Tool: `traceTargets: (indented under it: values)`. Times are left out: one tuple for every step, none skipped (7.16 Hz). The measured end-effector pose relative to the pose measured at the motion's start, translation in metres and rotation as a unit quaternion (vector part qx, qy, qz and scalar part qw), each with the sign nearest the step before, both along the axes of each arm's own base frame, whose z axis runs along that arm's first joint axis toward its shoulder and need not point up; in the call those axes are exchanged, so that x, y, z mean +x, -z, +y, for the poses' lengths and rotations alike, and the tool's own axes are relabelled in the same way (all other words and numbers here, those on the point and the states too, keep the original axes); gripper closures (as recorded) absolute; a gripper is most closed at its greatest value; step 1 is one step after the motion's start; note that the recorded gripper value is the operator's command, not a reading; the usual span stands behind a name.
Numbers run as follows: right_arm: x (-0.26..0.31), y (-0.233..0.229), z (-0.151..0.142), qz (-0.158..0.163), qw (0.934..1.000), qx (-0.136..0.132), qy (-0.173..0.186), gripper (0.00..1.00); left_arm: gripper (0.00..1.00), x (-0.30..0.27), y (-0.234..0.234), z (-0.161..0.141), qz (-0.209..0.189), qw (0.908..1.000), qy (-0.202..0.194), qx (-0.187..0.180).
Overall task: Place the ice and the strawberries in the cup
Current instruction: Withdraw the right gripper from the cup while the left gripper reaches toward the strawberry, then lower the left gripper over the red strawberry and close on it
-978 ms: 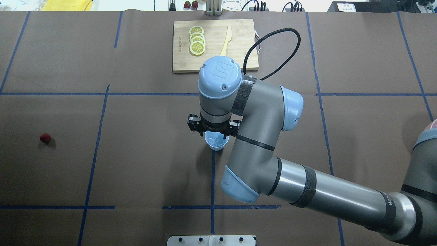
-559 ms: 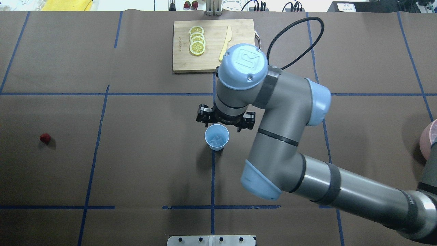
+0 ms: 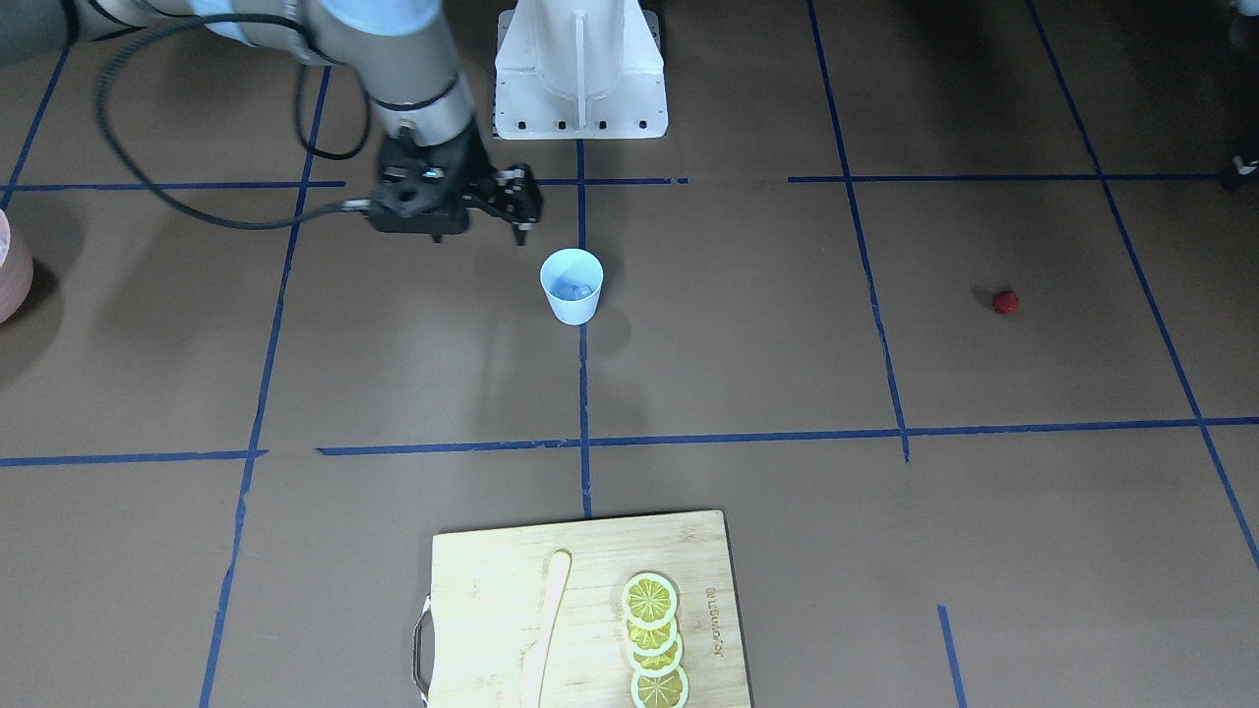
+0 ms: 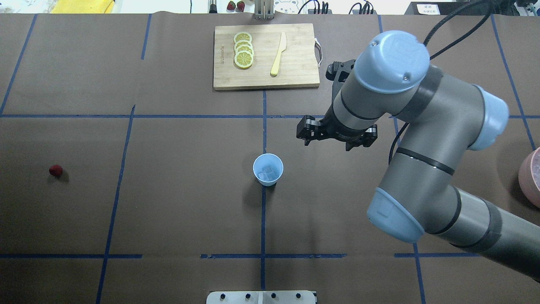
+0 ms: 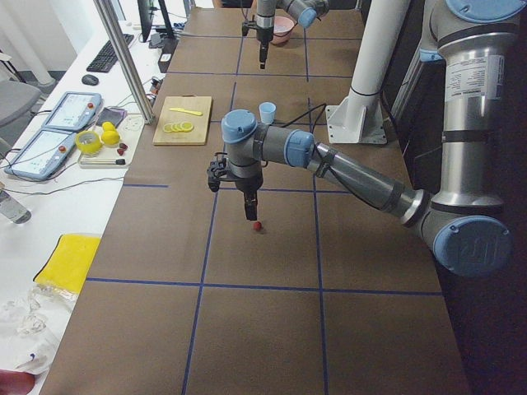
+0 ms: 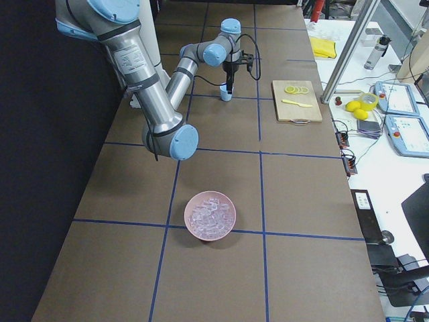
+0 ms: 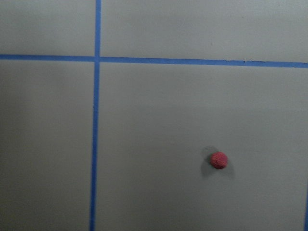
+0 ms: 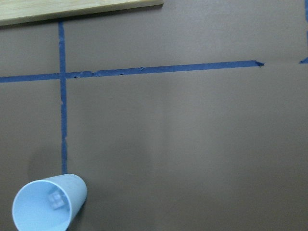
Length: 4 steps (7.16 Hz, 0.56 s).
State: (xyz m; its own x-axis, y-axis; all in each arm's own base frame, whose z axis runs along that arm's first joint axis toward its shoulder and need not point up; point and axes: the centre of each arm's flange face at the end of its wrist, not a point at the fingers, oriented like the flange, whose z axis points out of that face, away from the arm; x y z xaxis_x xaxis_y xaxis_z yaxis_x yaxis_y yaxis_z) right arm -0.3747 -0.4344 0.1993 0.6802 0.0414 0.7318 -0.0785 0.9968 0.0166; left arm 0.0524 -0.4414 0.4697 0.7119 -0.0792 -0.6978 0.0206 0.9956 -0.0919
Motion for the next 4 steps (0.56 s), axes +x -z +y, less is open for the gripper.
traceTargets:
  values:
    - [0.017, -0.015, -0.005, 0.012, 0.9997, 0.017, 0.015, 0.00, 0.00, 0.025, 0.002, 0.005, -0.007, 0.9999, 0.010, -0.002]
    - [0.032, -0.030, -0.009, 0.020, 0.9990, 0.028, 0.029, 0.00, 0.00, 0.050, 0.001, 0.010, -0.016, 0.9996, 0.024, -0.002]
    - [0.046, -0.044, -0.011, 0.025, 0.9985, 0.033, 0.037, 0.00, 0.00, 0.073, -0.002, 0.017, -0.023, 0.9990, 0.038, 0.002]
    - [0.059, -0.056, -0.011, 0.030, 0.9981, 0.035, 0.041, 0.00, 0.00, 0.093, -0.009, 0.026, -0.026, 0.9984, 0.050, 0.008]
